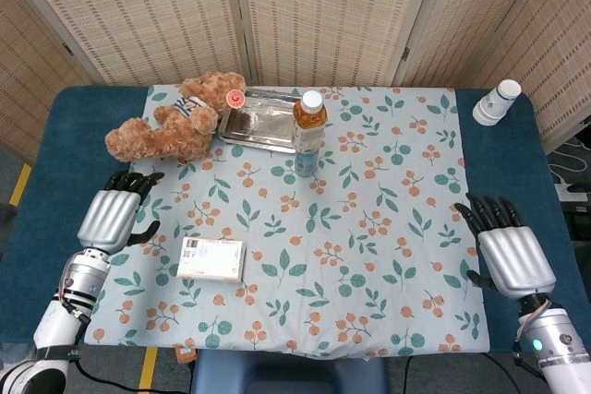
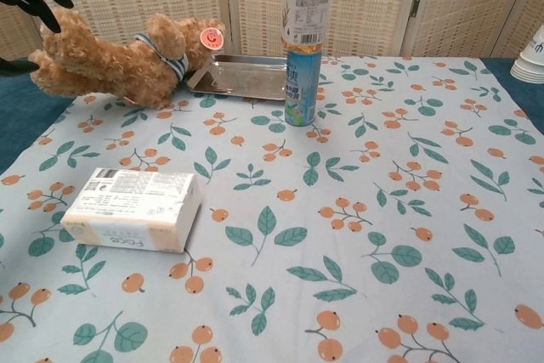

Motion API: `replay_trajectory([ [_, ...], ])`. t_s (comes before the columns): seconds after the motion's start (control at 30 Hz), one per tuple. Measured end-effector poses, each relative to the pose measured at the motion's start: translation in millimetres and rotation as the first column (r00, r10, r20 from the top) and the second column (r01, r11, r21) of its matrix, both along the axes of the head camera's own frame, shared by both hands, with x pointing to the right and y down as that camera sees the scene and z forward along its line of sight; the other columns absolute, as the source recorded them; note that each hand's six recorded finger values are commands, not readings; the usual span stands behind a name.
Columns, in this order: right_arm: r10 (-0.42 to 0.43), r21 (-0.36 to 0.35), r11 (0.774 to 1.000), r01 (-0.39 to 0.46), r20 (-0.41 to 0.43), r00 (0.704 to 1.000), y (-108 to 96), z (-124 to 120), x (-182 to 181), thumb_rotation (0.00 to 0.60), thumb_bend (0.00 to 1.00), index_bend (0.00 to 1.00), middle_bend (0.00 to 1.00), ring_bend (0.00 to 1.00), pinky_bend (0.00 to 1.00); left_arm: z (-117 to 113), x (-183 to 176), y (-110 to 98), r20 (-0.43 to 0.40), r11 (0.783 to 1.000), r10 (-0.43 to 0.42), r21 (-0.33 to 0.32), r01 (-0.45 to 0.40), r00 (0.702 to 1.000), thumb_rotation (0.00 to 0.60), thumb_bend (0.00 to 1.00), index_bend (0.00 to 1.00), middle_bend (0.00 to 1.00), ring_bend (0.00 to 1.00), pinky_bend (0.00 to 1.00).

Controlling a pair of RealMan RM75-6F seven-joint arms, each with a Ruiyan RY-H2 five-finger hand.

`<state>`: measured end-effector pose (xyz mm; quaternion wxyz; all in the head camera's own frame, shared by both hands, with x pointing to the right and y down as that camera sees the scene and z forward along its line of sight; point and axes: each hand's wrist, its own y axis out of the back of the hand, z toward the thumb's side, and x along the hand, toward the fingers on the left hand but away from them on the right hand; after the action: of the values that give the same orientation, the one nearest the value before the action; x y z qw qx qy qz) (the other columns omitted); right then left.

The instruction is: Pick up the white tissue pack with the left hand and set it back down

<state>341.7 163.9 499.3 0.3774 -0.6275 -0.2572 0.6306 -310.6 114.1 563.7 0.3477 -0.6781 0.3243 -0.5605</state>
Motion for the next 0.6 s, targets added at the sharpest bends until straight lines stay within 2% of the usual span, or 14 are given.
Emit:
replay_trajectory([
  [0.2,-0.013,0.036,0.999,0.013,0.005,1.0,-2,-7,-3,0.6,0.12,0.09,0.0,0.0,0.0,1,-2,1,0.01,1.0,0.002,0.003,-0.002,1.0,0.6,0.32,0.16,0.23,0.12,0.09],
  [0.43,-0.058,0.116,0.992,0.056,0.019,0.998,-5,-13,-8,0.6,0.12,0.09,0.0,0.0,0.0,-5,-4,-1,0.011,0.999,-0.018,0.044,0.017,1.0,0.6,0.32,0.16,0.24,0.12,0.08],
  [0.6,-0.071,0.176,0.982,0.064,0.031,0.997,-6,-22,-9,0.6,0.12,0.09,0.0,0.0,0.0,-1,-2,2,0.02,1.0,-0.015,0.028,0.015,1.0,0.6,0.32,0.16,0.24,0.12,0.08],
])
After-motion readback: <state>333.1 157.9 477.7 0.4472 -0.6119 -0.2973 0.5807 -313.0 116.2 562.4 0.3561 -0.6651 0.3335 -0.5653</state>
